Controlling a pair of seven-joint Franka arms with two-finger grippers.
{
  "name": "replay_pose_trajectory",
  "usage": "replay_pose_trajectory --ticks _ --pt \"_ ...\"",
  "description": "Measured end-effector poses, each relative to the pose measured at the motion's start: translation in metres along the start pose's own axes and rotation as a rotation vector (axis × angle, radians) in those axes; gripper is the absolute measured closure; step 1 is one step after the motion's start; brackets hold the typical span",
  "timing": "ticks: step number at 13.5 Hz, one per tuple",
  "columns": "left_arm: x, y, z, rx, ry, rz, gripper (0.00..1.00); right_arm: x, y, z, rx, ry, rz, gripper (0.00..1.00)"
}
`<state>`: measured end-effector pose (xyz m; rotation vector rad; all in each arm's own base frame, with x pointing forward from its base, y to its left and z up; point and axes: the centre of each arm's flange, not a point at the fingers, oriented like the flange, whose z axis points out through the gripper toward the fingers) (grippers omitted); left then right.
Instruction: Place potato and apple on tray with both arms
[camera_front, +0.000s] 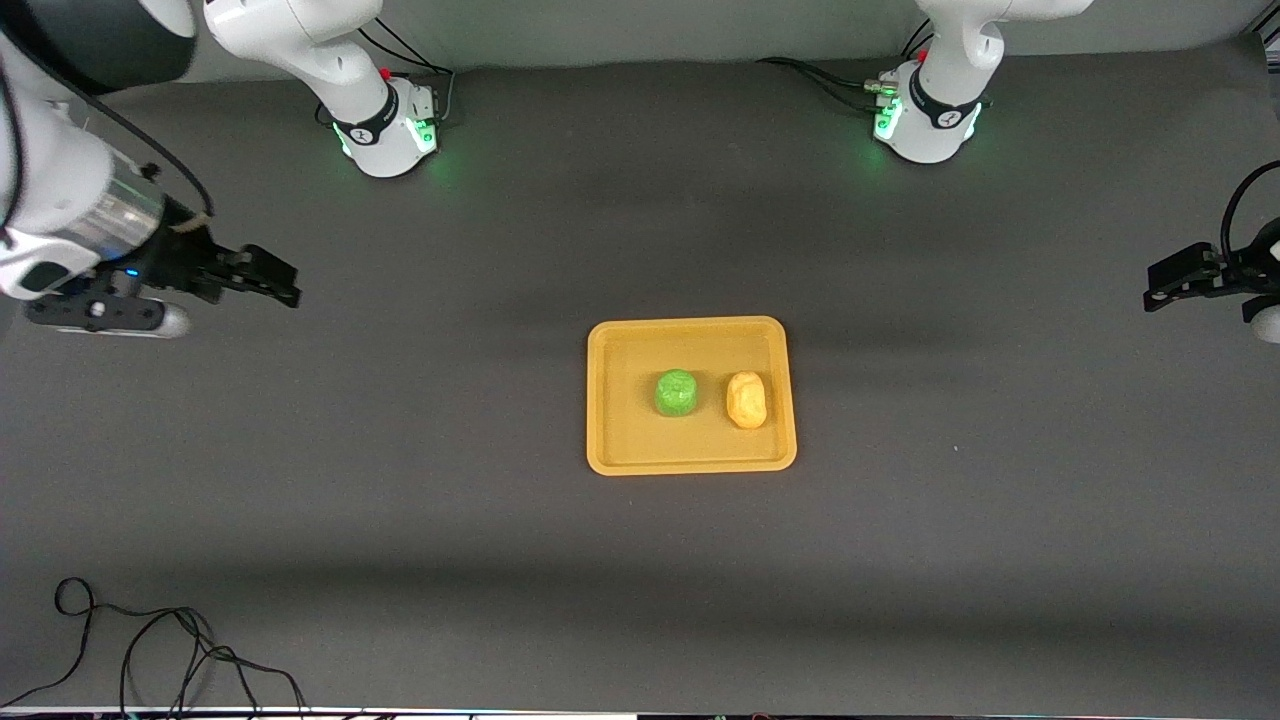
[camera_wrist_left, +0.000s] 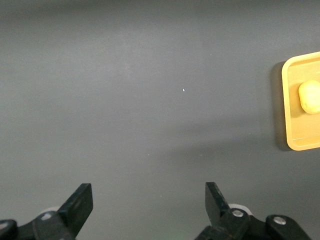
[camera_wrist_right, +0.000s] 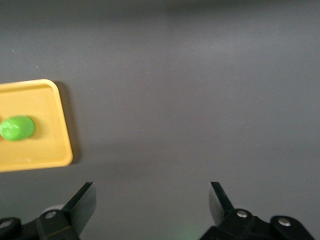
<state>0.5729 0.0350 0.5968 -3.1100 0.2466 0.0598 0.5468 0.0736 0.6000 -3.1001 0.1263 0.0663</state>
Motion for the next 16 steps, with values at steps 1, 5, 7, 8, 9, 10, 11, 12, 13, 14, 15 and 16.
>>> replay_pose_trajectory --ticks 1,5,7,8,9,10,11,12,13,14,15,16 --pt "0.0 0.0 0.0 0.0 0.0 0.0 0.0 0.002 0.024 -0.002 0.002 0.002 -0.024 0.0" --pt "0.0 0.0 -0.002 0.0 0.005 0.0 0.0 0.009 0.101 -0.004 0.003 0.007 -0.079 0.0" --pt "0.002 0.004 -0.003 -0.034 0.02 -0.002 0.0 0.01 0.11 -0.007 -0.013 0.016 -0.088 0.0" --pt "0.003 0.006 -0.004 -0.058 0.034 -0.006 0.0 0.011 0.108 -0.01 -0.017 0.028 -0.093 0.0" --pt "0.004 0.007 -0.004 -0.068 0.038 -0.009 0.0 0.011 0.105 -0.013 -0.019 0.036 -0.098 0.0" --pt "0.004 0.007 -0.004 -0.069 0.038 -0.009 0.0 0.012 0.103 -0.015 -0.02 0.04 -0.102 0.0" --pt "0.004 0.007 -0.004 -0.069 0.037 -0.01 0.0 0.015 0.102 -0.015 -0.02 0.043 -0.103 0.0" --pt "0.004 0.007 -0.004 -0.069 0.037 -0.01 0.0 0.018 0.102 -0.016 -0.021 0.045 -0.103 0.0" --pt "0.004 0.007 -0.004 -0.068 0.038 -0.01 0.0 0.021 0.101 -0.015 -0.022 0.046 -0.103 0.0" --pt "0.005 0.008 -0.004 -0.066 0.038 -0.008 0.0 0.022 0.101 -0.015 -0.023 0.046 -0.101 0.0" --pt "0.005 0.011 -0.004 -0.064 0.037 -0.001 0.0 0.024 0.101 -0.015 -0.023 0.046 -0.094 0.0" --pt "0.006 0.015 -0.004 -0.063 0.036 0.006 0.0 0.024 0.101 -0.015 -0.023 0.047 -0.085 0.0"
